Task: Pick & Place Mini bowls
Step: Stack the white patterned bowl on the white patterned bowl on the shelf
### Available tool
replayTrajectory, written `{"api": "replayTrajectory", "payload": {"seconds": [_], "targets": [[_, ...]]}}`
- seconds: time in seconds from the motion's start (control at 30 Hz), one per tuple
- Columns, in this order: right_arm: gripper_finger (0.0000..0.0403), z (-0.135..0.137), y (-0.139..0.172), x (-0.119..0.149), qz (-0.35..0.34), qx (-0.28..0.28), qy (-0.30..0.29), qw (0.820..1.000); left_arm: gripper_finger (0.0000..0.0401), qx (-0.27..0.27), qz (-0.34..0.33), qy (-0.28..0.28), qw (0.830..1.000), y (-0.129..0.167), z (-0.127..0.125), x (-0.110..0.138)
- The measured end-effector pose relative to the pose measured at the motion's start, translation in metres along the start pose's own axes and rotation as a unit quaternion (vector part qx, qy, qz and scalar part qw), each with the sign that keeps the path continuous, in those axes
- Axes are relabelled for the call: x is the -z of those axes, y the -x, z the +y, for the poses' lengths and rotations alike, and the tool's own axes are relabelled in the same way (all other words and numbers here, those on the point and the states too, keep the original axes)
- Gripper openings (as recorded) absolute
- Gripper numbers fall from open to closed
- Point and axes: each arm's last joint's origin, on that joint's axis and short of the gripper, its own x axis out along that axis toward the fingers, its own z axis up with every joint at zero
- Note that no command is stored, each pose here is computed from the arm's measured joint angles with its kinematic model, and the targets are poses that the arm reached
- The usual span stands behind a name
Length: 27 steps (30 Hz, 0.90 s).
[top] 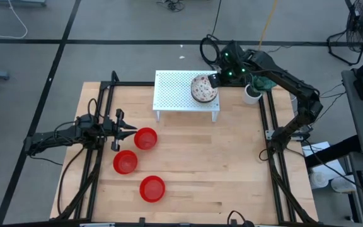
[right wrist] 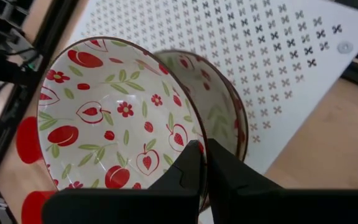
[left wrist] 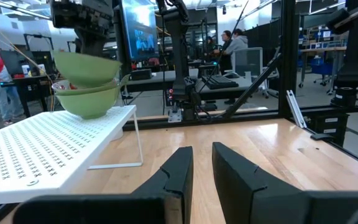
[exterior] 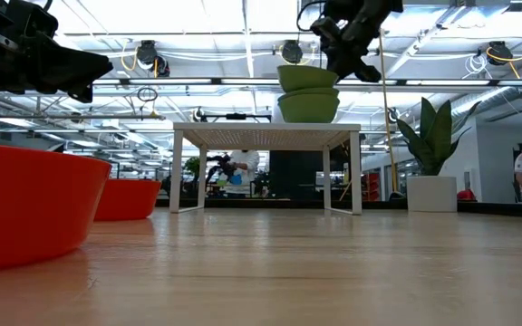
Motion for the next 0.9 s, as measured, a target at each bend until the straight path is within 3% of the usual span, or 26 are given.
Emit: {"api": "replayTrajectory", "payload": {"seconds": [0.73, 0.9], "targets": [[0.0033, -0.004, -0.008, 0.003, 0.006, 0.007, 0.005, 1.0, 0.0065, 0.0, 0.0, 0.0, 1.0, 0.0, 0.0, 0.0001], [0.0049, -0.0033, -0.0058, -0.0002, -0.023, 0.022, 0.012, 0.999, 0.0065, 0.0, 0.0, 0.0, 1.0, 0.0, 0.0, 0.0]]}}
